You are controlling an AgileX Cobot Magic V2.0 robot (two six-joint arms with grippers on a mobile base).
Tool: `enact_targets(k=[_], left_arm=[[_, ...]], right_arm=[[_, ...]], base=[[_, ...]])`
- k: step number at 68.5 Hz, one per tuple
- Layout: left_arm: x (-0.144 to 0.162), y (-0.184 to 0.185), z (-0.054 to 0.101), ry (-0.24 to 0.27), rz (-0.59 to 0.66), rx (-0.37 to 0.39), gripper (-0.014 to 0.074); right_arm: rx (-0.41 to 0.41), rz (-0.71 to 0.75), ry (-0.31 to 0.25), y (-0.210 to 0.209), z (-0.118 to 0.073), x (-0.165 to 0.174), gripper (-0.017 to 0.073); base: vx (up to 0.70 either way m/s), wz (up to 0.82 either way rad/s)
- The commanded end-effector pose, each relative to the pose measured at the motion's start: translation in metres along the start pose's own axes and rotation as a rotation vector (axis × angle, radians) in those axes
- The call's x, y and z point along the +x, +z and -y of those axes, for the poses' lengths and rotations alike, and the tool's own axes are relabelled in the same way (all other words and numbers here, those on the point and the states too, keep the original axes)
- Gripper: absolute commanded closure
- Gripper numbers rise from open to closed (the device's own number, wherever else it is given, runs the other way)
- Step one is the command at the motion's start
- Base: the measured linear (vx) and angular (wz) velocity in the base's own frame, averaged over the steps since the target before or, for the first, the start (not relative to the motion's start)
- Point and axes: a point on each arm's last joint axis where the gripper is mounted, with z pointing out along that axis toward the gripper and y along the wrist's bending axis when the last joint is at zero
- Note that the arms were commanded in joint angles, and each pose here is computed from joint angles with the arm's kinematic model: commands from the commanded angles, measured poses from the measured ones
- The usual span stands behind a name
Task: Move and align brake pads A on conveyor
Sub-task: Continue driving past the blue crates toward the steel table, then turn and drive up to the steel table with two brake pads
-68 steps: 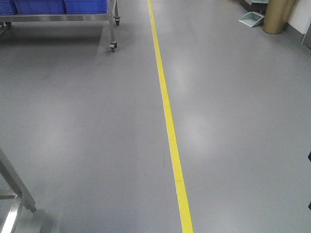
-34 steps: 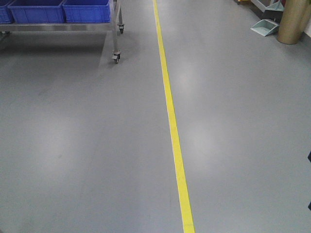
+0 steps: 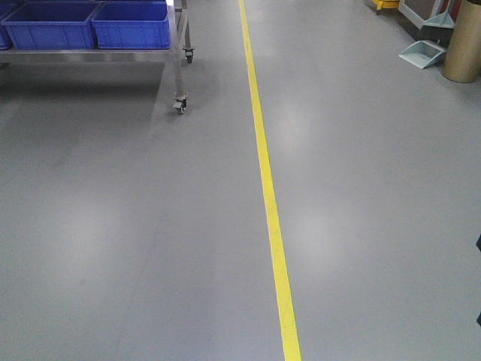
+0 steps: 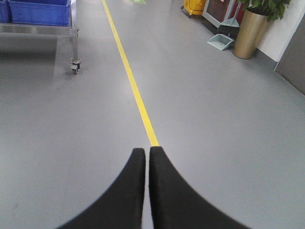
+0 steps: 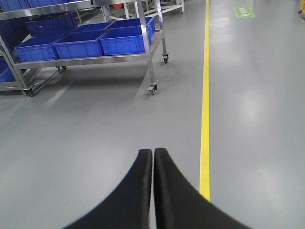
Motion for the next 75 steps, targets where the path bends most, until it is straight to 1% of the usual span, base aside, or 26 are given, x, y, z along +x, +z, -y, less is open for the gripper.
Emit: enact_targets(k=[1,25,50,61,75], left_arm=[[-0.0140,-0.0029,0.0038,-0.001,0.091,0.028,0.0600],[-0.0140,-0.0029,0.0038,-0.001,0.091,0.028,0.0600],[-0.0140,-0.0029,0.0038,-0.001,0.091,0.028,0.0600],[-0.0140,-0.0029,0.0038,-0.001,0.091,0.028,0.0600],[-0.0140,-0.0029,0.0038,-0.001,0.091,0.028,0.0600]], right_arm=[[-0.019,0.092,-0.016,-0.0017,-0.0028,-0.0151,0.0568],[-0.019,0.092,-0.016,-0.0017,-0.0028,-0.0151,0.0568],[-0.019,0.092,-0.016,-0.0017,-0.0028,-0.0151,0.0568],[-0.019,0.092,-0.016,-0.0017,-0.0028,-0.0151,0.0568],[-0.019,0.092,-0.016,-0.0017,-0.0028,-0.0151,0.0568]], base=[[0.37,0.06],[0.31,0.07],[0.20,0.07],[0.12,0.32],[0.10,0.53]])
